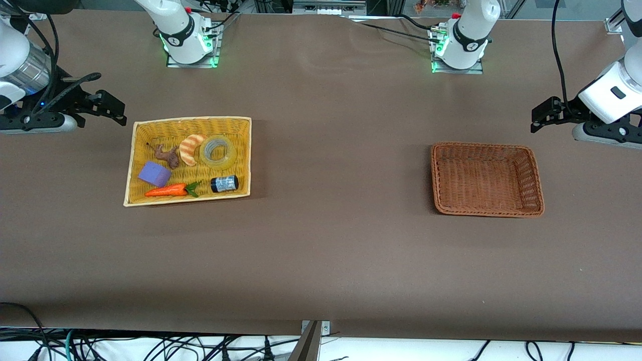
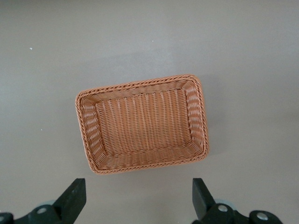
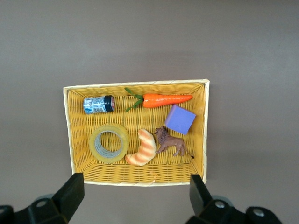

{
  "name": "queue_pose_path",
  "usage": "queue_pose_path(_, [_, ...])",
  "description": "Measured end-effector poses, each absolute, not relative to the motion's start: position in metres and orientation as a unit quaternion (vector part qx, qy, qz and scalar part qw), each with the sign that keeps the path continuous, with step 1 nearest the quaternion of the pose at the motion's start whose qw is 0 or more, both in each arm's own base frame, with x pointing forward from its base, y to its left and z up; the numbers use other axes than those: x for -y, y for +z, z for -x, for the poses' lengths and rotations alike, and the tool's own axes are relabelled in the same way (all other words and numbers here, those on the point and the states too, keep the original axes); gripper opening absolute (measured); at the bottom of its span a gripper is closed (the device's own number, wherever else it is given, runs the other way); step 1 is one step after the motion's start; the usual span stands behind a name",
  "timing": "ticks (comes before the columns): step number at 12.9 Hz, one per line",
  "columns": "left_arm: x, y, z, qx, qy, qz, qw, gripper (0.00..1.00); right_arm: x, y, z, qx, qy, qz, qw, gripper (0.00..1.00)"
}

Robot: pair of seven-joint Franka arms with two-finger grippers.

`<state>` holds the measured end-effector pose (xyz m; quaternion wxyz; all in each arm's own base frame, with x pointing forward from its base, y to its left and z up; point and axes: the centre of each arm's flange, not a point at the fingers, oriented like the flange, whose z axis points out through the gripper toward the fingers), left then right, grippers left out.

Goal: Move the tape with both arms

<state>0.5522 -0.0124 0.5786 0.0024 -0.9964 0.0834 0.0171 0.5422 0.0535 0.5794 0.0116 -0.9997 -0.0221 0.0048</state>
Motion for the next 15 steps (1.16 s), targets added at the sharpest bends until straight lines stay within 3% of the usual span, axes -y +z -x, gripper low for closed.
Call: queue_pose_path(15, [0.0092,0.5786,-0.5522,-0.08,0.017,0.997,0.002,1.0,-0.0551,0.5746,-0.5416,0.024,0.015,1.0,0.011,1.0])
